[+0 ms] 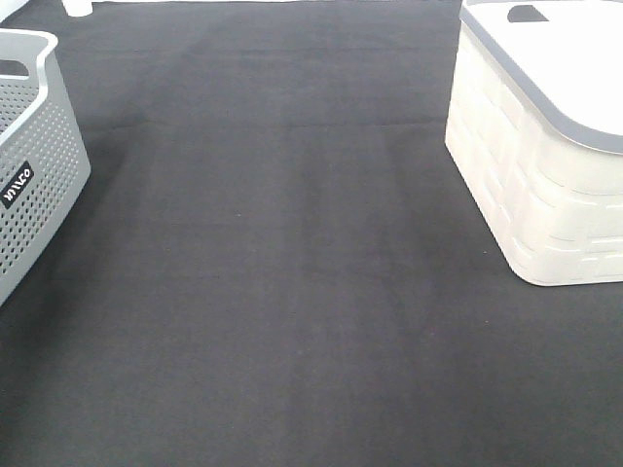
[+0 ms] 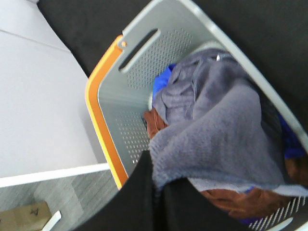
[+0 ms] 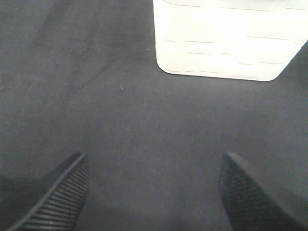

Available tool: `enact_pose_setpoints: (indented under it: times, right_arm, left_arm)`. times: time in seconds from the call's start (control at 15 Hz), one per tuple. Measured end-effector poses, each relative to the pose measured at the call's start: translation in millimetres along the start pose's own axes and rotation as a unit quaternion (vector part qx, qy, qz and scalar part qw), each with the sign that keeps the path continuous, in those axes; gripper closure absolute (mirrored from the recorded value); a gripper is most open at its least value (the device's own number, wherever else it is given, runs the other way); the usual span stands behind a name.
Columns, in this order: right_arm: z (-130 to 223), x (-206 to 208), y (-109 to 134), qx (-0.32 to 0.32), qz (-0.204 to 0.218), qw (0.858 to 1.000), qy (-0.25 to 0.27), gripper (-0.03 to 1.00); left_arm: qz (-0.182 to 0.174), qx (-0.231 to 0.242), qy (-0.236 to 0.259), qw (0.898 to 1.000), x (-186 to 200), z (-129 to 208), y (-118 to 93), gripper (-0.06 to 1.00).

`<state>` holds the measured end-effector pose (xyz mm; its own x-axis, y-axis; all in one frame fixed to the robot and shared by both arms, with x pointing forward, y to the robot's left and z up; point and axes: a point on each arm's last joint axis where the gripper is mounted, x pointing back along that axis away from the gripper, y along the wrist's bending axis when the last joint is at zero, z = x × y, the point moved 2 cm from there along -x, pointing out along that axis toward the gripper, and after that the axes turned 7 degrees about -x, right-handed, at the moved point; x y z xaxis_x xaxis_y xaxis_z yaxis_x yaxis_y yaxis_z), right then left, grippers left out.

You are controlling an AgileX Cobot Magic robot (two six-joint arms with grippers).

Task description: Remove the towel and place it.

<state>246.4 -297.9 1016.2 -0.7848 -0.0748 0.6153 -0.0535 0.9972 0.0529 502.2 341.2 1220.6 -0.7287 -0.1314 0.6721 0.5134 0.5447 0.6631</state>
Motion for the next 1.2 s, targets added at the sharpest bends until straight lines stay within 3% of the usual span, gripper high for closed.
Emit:
enact_pose_setpoints:
  times: [0.27, 0.47, 0.8, 1.07, 1.2]
  right_arm:
    - [0, 0, 1, -0.001, -0.004, 1.000, 0.000, 0.24]
    - [-3, 1, 9, -0.013, -0.039, 0.999, -0.009, 0.24]
    - [-41, -5, 30, 0.018, -0.123, 0.992, -0.017, 0.24]
    - [-76, -16, 49, 0.042, -0.202, 0.978, -0.021, 0.24]
    - [-88, -23, 60, 0.065, -0.253, 0.965, -0.023, 0.24]
  left_arm:
    - [-0.041, 0.033, -0.056, 0.997, 34, -15, 17, 0.94]
    - [-0.068, 0.055, -0.098, 0.991, 58, -25, 28, 0.94]
    - [-0.057, 0.060, -0.147, 0.986, 61, -59, 45, 0.94]
    - [-0.056, 0.010, -0.168, 0.984, 52, -117, 37, 0.94]
    - [-0.054, -0.006, -0.168, 0.984, 41, -141, 29, 0.94]
